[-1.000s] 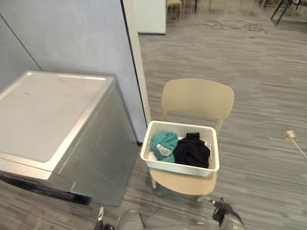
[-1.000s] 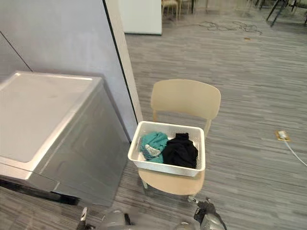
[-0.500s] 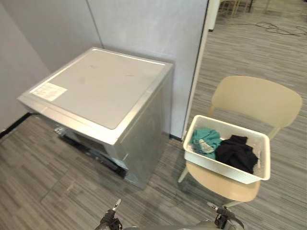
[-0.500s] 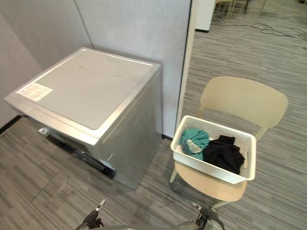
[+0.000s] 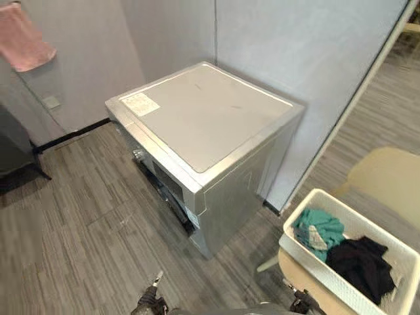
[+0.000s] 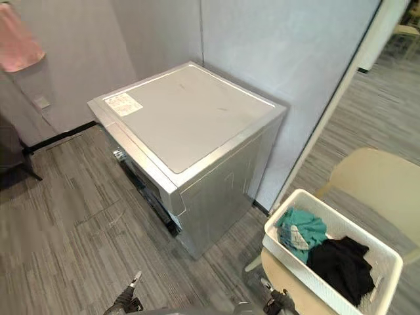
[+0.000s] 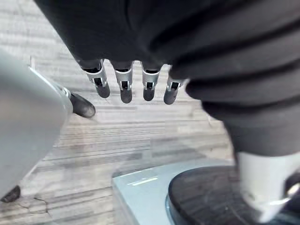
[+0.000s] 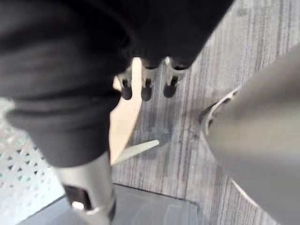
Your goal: Pick up the laundry basket with both hands and put the clothes into the washing machine.
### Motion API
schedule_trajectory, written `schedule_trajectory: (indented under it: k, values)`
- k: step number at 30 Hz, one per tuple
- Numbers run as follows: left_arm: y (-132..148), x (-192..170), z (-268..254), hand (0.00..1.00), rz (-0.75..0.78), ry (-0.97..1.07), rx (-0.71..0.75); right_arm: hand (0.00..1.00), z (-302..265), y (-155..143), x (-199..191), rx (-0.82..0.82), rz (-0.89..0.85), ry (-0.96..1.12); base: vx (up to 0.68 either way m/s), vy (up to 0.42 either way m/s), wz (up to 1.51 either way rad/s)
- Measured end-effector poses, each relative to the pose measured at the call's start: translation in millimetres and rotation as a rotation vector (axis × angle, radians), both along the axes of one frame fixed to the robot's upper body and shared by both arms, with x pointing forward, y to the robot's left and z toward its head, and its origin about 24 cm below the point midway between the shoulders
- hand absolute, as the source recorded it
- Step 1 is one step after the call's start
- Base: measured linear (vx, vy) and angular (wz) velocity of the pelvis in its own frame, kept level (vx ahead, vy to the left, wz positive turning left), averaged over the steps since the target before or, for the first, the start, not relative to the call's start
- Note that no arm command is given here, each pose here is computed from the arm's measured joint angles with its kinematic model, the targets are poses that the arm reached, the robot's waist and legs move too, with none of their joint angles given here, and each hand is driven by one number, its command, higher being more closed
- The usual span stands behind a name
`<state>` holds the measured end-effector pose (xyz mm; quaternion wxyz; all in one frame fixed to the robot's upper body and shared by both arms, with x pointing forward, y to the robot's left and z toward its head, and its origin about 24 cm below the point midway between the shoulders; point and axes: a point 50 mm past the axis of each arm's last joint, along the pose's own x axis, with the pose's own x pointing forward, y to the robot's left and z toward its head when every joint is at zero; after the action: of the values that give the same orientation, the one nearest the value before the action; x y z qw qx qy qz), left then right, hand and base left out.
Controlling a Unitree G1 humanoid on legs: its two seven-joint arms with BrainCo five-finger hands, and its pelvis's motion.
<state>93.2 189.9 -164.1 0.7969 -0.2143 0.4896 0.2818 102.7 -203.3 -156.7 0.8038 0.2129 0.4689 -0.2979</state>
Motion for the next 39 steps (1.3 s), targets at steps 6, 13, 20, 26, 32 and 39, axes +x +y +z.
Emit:
schedule_trajectory:
  k: [6, 13, 20, 26, 32, 39]
  values:
    - [-4, 6, 1, 0.0, -0.047, -0.013, 0.009, 0.0, 15, 19, 47, -0.011, 0.15, -0.122, -0.04, 0.003, 0.15]
    - [1, 28, 11, 0.0, -0.147, -0.085, 0.066, 0.0, 24, 32, 63, -0.014, 0.204, -0.189, -0.06, 0.037, 0.38]
    - [-3, 29, 11, 0.0, -0.226, -0.065, 0.099, 0.0, 26, 33, 57, -0.107, 0.371, -0.176, -0.09, 0.023, -0.16]
    - [-19, 38, 12, 0.0, -0.346, -0.072, 0.096, 0.0, 58, 46, 69, -0.215, 0.597, -0.352, 0.05, 0.018, 0.05]
    - [-29, 37, 10, 0.0, -0.522, -0.047, 0.127, 0.0, 86, 103, 92, -0.15, 0.945, -0.587, 0.03, -0.005, 0.05]
    - [-22, 36, 9, 0.0, -0.557, -0.031, 0.154, 0.0, 82, 164, 78, 0.001, 1.331, -0.625, -0.01, 0.005, 0.04]
